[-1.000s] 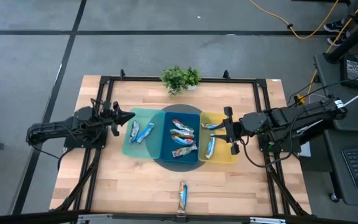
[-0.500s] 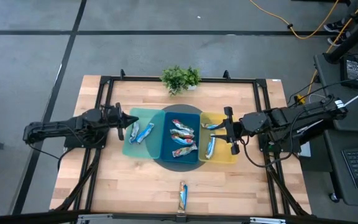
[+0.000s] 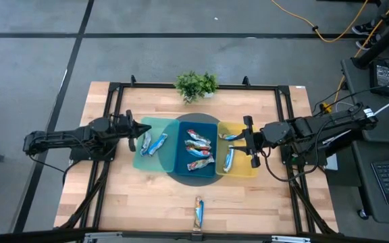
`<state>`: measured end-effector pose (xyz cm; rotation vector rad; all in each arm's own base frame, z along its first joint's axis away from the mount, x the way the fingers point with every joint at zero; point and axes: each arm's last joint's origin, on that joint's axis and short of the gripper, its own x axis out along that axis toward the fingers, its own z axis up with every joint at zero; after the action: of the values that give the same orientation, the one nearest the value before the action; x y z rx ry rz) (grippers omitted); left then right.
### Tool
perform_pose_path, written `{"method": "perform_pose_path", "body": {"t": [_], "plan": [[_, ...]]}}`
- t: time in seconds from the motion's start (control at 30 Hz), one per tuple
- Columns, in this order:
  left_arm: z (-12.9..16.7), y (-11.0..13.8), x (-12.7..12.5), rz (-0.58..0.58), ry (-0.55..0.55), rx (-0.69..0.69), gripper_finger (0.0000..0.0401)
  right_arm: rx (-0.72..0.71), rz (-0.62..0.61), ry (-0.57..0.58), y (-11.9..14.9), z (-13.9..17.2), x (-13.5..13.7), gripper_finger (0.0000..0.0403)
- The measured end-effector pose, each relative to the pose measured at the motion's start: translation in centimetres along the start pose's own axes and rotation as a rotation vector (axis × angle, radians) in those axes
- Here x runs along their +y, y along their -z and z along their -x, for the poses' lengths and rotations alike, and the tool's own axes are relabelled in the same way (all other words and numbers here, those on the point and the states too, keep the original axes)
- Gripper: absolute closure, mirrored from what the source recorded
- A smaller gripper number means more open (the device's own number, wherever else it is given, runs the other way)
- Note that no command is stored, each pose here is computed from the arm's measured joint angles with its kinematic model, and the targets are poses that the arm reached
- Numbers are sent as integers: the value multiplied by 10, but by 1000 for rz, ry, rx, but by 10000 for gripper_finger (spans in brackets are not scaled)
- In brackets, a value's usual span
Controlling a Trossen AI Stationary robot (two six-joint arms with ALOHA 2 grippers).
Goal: Pick and place Granola Bars by type
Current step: Put the yellow granola bar into the yellow bin
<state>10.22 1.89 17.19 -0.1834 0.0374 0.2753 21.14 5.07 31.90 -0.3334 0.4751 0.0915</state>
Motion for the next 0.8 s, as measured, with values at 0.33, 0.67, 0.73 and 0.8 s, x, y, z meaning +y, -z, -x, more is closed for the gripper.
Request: {"method": "perform_pose_path", "body": {"t": [0.33, 0.67, 0.73, 0.8], "plan": [[8, -4, -1, -133, -6, -133, 400, -1, -1, 1, 0, 0, 0, 288], [6, 3, 1, -151, -41, -100, 400, 12, 2, -1, 1, 0, 0, 288], [6, 3, 1, -165, -35, -96, 400, 13, 3, -1, 1, 0, 0, 288], [6, 3, 1, -164, -33, -97, 398, 13, 3, -2, 1, 0, 0, 288]]}}
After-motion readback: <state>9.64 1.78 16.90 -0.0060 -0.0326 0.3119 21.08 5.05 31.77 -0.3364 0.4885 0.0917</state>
